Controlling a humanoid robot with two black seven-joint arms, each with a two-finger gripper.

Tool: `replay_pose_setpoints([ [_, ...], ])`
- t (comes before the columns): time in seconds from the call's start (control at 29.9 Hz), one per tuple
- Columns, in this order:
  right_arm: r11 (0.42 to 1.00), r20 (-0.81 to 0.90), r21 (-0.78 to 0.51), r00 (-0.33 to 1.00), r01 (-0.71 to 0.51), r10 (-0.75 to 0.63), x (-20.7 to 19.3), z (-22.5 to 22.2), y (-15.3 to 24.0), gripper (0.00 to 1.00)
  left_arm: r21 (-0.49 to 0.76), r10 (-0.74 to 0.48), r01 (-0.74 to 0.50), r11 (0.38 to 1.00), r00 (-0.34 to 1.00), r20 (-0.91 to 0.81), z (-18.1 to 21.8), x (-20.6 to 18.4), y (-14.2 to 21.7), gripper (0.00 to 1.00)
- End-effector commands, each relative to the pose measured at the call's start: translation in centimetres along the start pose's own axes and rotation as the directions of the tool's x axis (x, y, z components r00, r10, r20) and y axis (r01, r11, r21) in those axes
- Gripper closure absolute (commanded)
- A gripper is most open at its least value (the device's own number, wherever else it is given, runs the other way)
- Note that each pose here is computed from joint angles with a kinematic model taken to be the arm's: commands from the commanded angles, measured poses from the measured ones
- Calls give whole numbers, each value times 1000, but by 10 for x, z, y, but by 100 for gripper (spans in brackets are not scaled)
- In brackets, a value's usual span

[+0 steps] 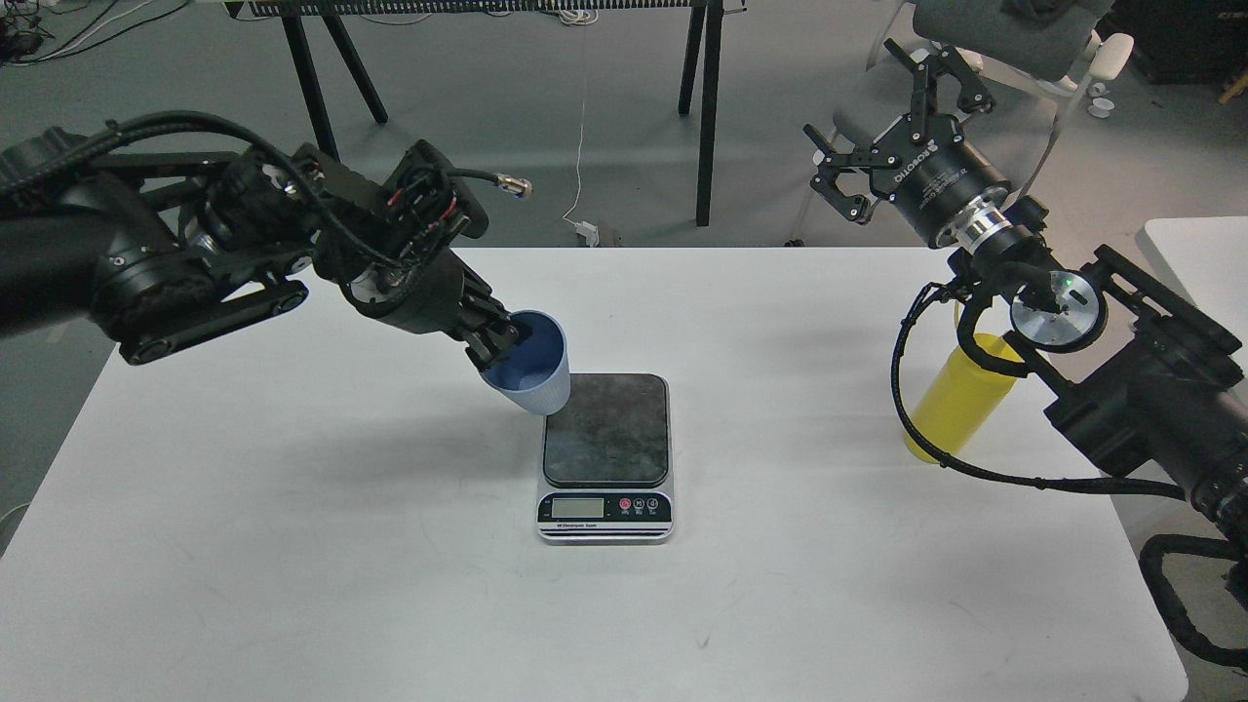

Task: Pour seasoning into cup on scale with both arms
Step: 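Carry the blue cup with the left gripper onto the scale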

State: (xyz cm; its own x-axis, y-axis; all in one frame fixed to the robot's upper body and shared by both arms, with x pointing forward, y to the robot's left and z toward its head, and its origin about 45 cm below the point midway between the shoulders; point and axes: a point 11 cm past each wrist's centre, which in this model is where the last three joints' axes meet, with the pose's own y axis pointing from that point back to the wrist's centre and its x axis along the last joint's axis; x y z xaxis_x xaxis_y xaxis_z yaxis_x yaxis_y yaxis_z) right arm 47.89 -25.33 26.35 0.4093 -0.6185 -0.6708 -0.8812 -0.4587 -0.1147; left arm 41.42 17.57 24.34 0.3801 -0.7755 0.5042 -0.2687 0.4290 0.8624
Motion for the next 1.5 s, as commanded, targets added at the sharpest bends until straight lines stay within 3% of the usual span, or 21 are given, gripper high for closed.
replay_pose_setpoints([
  [0.0, 1000, 2, 0, 1000, -2, 2, 1, 1, 1, 1, -13, -9, 10, 1000, 1000, 30, 9, 13, -15, 94],
  [0.43, 1000, 8, 5, 1000, -3, 3, 1, 1, 1, 1, -25, -10, 11, 1000, 999, 50, 20, 31, -36, 93],
  [0.9, 1000, 14, 21, 1000, -2, 2, 1, -4, 0, 1, -33, -51, 50, 998, 999, -12, 21, 3, -61, 92],
  [1.24, 1000, 15, 18, 1000, -2, 2, 1, -3, 1, 1, -53, -46, 46, 998, 999, -13, 28, 5, -65, 90],
  [1.34, 1000, 13, 14, 1000, -3, 3, 1, -1, 1, 1, -55, -36, 35, 998, 999, -21, 28, 9, -64, 81],
  [1.44, 1000, 14, 15, 1000, -4, 4, 2, -1, 2, 1, -65, -27, 24, 998, 999, -43, 28, 10, -64, 59],
  [1.47, 1000, 14, 14, 1000, -4, 4, 2, -1, 2, 1, -70, -18, 14, 997, 998, -60, 29, 11, -64, 47],
])
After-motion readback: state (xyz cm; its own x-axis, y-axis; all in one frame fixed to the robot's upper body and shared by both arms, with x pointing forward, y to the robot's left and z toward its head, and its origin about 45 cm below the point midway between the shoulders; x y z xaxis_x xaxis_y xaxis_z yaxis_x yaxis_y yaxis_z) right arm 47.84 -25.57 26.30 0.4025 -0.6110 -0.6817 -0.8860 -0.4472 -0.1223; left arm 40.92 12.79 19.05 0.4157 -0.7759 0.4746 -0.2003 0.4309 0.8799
